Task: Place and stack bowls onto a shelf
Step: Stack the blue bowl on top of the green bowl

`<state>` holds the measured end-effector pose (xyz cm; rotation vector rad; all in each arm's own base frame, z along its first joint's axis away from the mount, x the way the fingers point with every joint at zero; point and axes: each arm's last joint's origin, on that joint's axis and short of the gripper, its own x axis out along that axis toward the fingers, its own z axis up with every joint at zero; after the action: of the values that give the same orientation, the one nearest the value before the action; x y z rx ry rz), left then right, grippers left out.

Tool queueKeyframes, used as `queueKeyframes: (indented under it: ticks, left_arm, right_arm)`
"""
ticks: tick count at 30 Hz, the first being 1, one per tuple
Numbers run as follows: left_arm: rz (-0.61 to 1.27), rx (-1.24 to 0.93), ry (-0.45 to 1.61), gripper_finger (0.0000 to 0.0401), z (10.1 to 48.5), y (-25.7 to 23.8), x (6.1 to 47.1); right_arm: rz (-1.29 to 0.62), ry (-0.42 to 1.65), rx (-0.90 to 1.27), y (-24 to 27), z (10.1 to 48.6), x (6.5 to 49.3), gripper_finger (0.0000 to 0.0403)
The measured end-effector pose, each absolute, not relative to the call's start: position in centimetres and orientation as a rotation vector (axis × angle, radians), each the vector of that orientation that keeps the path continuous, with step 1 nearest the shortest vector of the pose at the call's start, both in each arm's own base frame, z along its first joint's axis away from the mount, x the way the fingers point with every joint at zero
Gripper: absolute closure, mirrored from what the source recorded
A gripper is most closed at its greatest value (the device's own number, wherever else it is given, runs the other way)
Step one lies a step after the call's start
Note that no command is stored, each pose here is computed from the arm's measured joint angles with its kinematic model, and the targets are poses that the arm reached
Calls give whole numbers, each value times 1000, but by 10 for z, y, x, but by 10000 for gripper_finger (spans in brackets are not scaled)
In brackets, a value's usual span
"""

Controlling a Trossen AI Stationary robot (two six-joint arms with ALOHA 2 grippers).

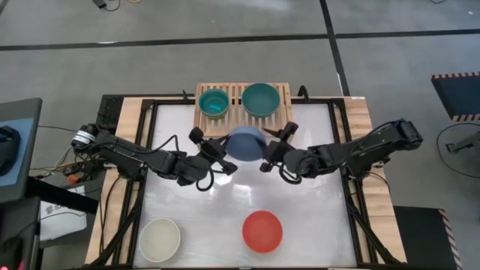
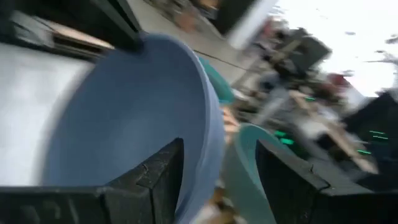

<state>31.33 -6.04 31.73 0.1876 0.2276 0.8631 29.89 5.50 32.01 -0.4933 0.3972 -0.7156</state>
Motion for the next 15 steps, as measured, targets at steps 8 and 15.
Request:
queueKeyframes:
  ticks: [8,15]
  left_arm:
    - [762,163,143,401,329,-63,318]
    - [710,160,137,401,330,-65,319]
  right_arm:
    - [-840,461,-616,55,312,305,232]
    - [-832,451,-603,53,313,306,330]
